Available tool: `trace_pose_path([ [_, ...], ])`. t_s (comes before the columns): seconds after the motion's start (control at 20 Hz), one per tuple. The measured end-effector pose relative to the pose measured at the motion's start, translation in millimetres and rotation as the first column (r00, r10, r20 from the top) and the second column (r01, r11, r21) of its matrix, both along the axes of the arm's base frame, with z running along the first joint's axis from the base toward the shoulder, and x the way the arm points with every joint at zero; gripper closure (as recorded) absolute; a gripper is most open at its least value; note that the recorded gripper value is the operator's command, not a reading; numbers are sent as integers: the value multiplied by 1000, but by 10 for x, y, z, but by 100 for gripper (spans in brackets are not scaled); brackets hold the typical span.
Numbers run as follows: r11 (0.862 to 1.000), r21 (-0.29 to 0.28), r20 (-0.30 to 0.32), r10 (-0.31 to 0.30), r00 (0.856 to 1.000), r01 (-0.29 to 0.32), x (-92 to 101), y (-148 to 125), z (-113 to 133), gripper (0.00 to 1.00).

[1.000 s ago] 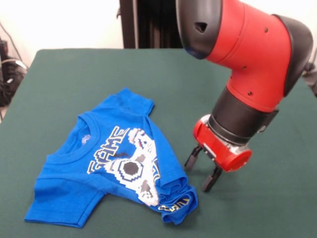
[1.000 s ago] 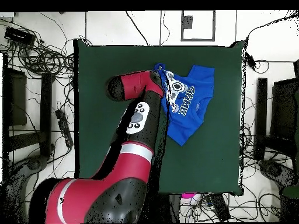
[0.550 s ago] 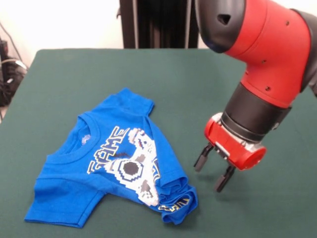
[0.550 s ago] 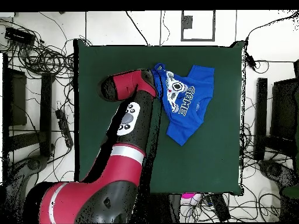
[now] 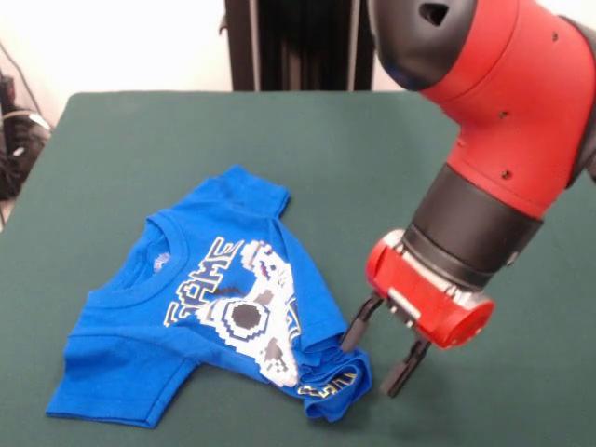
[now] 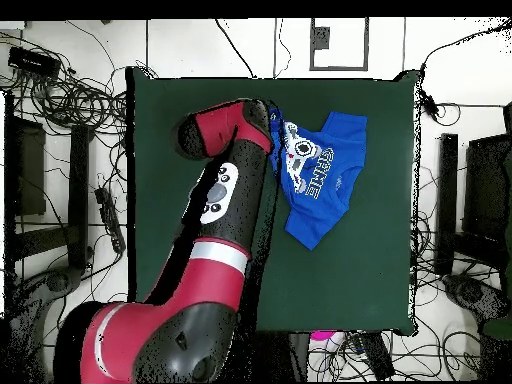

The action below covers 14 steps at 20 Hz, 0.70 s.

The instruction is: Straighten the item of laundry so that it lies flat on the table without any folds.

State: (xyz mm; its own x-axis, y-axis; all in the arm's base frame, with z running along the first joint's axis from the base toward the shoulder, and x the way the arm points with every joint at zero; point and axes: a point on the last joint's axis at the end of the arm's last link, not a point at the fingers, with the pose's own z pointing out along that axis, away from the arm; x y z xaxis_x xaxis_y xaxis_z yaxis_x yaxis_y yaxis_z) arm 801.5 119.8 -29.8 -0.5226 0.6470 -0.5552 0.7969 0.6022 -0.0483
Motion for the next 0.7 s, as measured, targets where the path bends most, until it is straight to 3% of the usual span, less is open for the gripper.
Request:
trace_pose_path([
  [0.25, 999, -36, -7, 9, 1000, -9, 51, -100, -96, 0],
  [0.7, 997, -63, -74, -37, 997, 33, -70, -304, -283, 0],
])
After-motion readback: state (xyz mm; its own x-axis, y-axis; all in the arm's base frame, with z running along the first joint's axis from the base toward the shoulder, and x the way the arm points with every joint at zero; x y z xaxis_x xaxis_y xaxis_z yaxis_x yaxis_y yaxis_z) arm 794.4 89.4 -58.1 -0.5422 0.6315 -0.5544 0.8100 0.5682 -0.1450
